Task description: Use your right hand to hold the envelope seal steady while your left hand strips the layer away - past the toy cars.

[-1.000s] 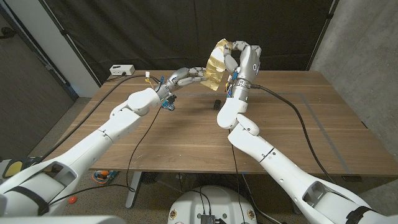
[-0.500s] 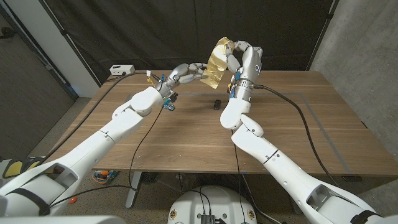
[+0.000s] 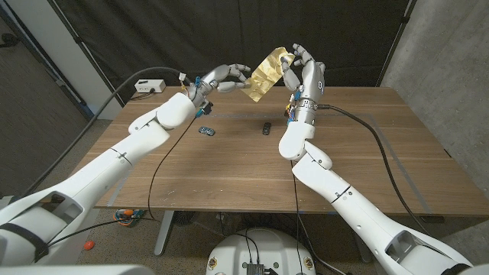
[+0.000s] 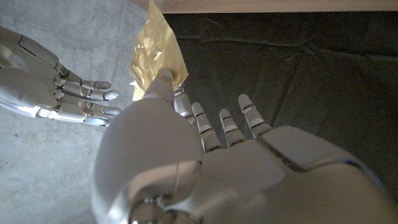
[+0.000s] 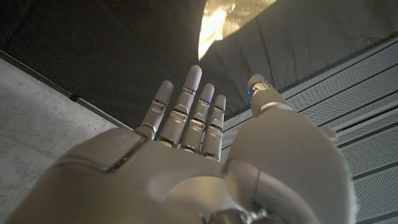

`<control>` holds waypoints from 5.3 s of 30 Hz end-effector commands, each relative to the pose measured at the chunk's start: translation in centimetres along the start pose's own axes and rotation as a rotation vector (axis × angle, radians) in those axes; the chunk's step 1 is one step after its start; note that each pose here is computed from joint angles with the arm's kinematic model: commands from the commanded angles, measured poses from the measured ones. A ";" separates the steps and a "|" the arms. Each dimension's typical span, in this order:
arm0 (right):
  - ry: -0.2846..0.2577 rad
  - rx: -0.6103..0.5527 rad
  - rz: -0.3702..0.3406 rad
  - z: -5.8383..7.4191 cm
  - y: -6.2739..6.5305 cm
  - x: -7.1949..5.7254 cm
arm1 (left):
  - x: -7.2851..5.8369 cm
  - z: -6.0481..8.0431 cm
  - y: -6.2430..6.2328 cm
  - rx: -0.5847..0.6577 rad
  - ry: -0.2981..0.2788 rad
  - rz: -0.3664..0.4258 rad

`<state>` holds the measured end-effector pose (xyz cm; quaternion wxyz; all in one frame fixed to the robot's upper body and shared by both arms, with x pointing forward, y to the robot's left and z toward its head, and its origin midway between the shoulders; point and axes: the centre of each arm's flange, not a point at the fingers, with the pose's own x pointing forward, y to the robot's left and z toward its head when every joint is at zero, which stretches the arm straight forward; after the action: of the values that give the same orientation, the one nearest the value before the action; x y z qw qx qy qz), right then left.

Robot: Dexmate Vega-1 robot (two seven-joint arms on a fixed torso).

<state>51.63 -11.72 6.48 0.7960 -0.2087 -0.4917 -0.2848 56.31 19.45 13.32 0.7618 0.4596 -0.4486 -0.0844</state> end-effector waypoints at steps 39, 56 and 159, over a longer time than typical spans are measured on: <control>0.032 0.005 0.456 -7.3 -4.1 -1.2 | 3.7 16.1 0.9 1.584 -0.547 0.057; 0.053 0.132 0.587 -8.6 -3.9 0.2 | 1.7 15.6 1.7 1.598 -0.802 0.166; 0.079 0.541 0.893 -14.0 -2.6 4.1 | 1.1 13.6 2.1 1.581 -0.324 0.169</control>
<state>61.94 -22.89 6.05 0.8497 -0.2348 -0.3816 0.2780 46.22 10.01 16.26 0.0334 0.8145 -0.5672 0.1176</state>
